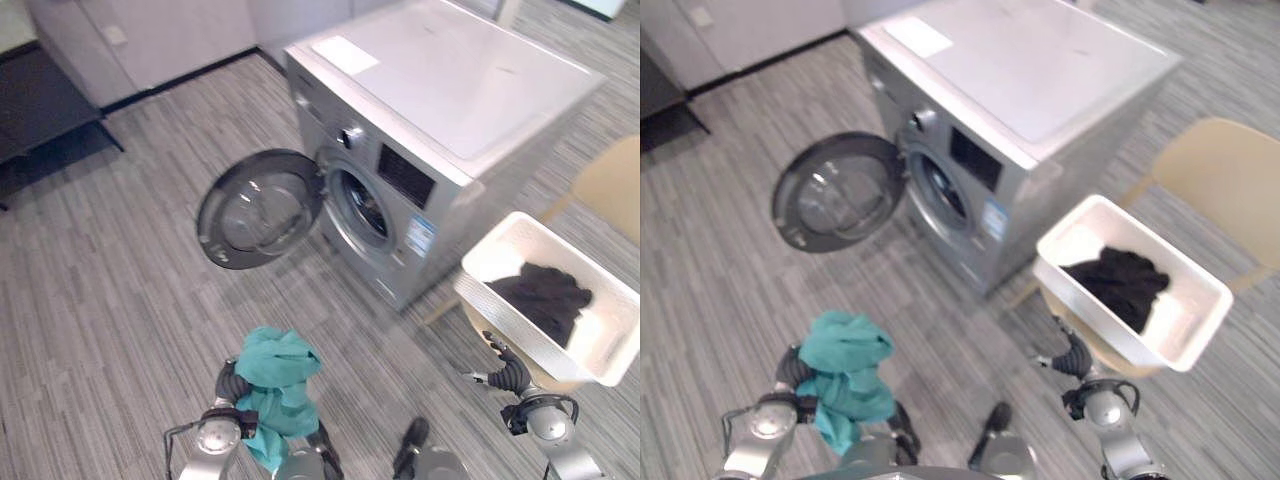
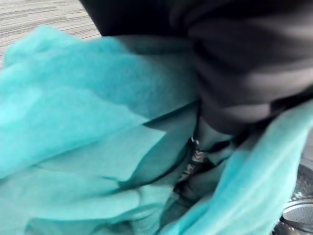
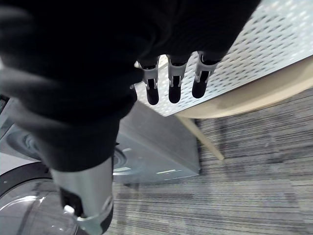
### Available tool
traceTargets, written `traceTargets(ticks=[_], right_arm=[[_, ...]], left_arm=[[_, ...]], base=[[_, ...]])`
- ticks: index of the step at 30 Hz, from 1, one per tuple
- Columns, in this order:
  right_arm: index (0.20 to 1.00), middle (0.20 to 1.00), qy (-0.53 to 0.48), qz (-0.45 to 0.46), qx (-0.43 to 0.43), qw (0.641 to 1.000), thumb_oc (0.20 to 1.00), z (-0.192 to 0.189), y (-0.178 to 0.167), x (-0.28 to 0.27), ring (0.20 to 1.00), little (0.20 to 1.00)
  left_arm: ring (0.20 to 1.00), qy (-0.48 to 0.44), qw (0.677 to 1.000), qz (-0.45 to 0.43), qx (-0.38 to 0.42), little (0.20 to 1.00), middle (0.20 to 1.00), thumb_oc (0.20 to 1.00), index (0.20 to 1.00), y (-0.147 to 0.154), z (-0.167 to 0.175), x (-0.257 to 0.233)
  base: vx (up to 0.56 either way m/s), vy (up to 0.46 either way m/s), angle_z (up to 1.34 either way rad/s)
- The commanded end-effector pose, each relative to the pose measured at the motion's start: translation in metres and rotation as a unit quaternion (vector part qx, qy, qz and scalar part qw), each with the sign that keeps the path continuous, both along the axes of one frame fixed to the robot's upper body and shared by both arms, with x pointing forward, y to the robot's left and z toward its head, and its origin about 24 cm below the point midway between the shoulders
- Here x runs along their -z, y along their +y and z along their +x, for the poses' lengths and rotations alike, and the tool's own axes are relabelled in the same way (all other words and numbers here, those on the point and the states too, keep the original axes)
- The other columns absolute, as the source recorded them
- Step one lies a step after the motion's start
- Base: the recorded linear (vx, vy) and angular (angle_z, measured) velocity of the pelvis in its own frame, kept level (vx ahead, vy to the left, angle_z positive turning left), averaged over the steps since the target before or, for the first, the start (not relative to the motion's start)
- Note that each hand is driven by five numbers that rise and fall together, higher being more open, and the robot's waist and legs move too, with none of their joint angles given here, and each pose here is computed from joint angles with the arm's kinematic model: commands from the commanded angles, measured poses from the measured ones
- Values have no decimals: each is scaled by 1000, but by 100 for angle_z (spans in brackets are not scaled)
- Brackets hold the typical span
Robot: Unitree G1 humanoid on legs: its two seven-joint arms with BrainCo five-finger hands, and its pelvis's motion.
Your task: Grab the laundry basket,head to the washer,open it,put in the laundry and shut it.
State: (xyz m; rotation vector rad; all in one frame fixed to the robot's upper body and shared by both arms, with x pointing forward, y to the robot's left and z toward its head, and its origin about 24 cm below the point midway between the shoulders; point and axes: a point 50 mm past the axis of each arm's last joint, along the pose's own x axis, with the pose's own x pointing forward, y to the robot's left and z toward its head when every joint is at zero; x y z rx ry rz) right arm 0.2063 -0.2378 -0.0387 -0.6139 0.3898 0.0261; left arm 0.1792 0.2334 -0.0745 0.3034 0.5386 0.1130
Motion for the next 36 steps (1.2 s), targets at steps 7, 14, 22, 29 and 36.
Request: traceTargets(ticks=[7,14,22,29,36], right_arm=[[1000,1000,-43,4,-47,998,1000,19,26,-11,1000,1000],[1000,1000,4,4,-45,999,1000,3,21,6,1000,1000],[1000,1000,5,-7,-31,999,1000,4,9,4,1000,1000],[1000,1000,13,-16,-42,999,1000,1,8,7,1000,1000],[1000,1000,34,8,-49,998,1000,-6,20,17,1000,1000]], left_arm=[[200,-85,994,68,12,200,200,200,200,23,28,-36],[200,-62,994,70,50,200,200,200,200,6,28,-26],[200,-54,991,29,117,200,200,200,200,-23,29,-22],[200,-70,979,48,183,200,200,200,200,-36,35,-31],[200,-99,970,106,196,200,200,200,200,-24,45,-47]], base=[[237,117,110],[363,-62,97],[258,-72,29],[159,156,-149],[41,183,-125]])
